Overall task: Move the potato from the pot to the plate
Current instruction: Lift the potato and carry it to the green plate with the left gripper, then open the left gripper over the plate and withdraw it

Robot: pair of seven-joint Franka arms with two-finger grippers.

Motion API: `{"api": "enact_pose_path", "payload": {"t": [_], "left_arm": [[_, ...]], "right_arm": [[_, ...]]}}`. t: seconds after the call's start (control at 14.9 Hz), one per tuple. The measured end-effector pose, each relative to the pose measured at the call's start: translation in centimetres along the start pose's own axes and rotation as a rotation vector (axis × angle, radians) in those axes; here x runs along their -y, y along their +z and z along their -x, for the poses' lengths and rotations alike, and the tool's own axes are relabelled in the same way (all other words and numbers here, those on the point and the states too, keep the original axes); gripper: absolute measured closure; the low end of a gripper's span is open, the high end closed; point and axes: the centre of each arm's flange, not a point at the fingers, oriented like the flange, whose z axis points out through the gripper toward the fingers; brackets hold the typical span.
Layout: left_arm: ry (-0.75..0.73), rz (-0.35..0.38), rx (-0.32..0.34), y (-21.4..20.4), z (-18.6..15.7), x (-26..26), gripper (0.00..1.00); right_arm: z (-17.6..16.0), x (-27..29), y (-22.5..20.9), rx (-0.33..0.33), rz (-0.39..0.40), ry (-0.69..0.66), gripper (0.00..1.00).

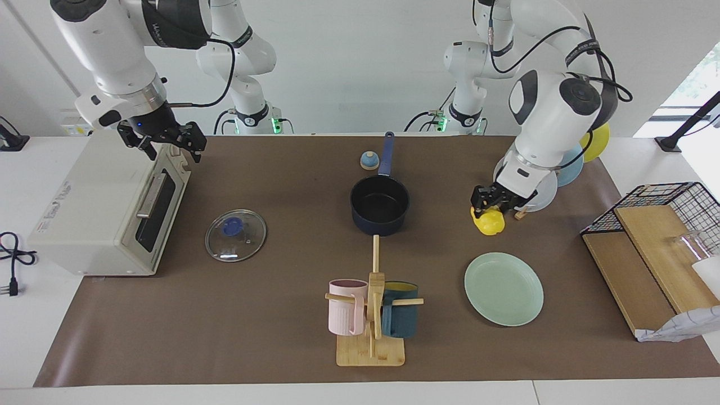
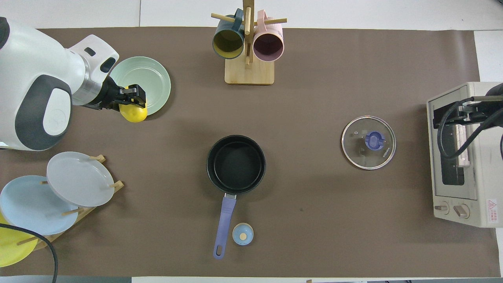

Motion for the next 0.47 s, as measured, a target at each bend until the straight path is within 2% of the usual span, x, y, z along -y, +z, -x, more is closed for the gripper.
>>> {"api": "enact_pose_path", "payload": {"t": [0.13,0.47], "left_arm": [[0.016,-0.003,-0.006,2.7,-2.4,2.1,0.38],[0.032,-0.013,-0.03,10.0,-6.1,3.9,0.38]], "right_arm": [[-0.3,-0.7,-0.1,-0.025,-0.002,0.012,0.0],[-0.3,-0.5,0.0,-0.024,-0.005,0.011,0.0]]}}
